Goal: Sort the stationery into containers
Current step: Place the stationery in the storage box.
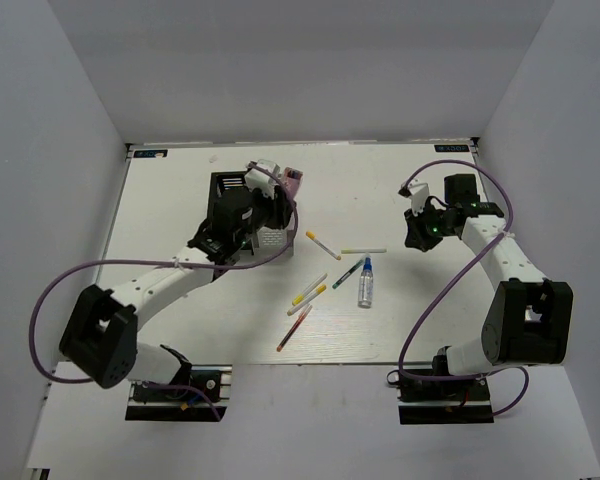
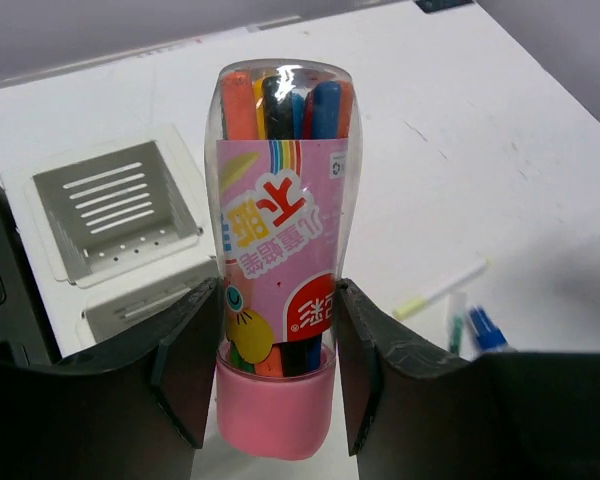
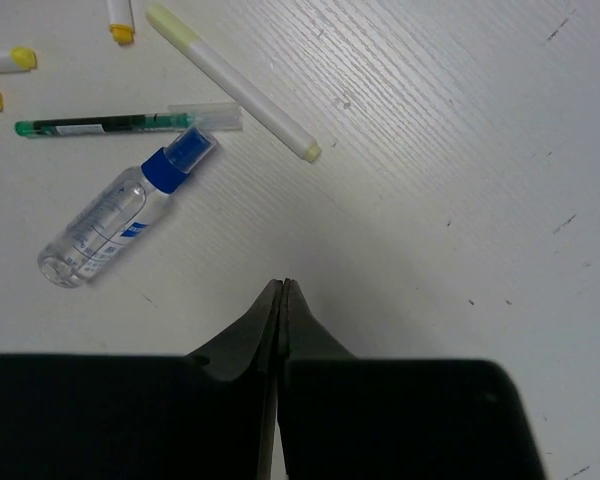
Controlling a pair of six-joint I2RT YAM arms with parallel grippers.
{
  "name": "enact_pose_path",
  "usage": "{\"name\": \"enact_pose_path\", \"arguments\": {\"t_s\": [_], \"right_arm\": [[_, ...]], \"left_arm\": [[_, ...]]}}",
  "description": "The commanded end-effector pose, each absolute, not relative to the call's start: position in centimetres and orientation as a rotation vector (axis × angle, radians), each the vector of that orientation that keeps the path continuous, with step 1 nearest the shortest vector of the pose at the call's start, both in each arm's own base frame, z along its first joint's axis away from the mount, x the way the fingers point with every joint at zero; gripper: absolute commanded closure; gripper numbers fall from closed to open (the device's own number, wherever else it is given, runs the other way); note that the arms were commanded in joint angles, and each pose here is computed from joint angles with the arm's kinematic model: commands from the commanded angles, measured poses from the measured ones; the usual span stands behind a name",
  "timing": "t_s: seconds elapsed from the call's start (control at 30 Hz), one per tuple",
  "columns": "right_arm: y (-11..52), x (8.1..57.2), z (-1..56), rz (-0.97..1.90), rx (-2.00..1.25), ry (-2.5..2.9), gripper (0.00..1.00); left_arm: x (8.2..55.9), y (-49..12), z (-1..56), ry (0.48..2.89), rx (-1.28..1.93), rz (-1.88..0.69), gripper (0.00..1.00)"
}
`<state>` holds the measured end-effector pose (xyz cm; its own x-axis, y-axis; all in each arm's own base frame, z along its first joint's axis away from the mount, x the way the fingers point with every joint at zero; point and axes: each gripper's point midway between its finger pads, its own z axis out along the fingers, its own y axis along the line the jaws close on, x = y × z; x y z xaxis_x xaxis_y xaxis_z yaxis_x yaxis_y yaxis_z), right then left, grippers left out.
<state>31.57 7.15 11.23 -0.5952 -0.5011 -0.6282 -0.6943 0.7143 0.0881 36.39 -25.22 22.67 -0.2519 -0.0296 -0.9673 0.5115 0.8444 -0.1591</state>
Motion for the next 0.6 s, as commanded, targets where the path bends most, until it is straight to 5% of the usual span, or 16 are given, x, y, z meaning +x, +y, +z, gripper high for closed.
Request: {"name": "enact_pose_path", "arguments": {"t_s": [0.0, 0.43, 0.57], "right_arm": [[7.6, 31.3, 11.8, 0.462, -0.933, 2.300, 1.00], [7.5, 30.9, 11.2, 0.458, -0.934, 2.296, 0.95], [7.5, 31.0, 11.3, 0.459, -0.936, 2.296, 0.89]], "left_arm": [[39.6, -24.9, 28.1, 1.557, 0.205, -0.520, 1.00], [42.2, -24.0, 22.6, 1.653, 0.167, -0.393, 0.97], [41.6, -23.6, 20.5, 1.700, 0.146, -0.390, 0.88]]}}
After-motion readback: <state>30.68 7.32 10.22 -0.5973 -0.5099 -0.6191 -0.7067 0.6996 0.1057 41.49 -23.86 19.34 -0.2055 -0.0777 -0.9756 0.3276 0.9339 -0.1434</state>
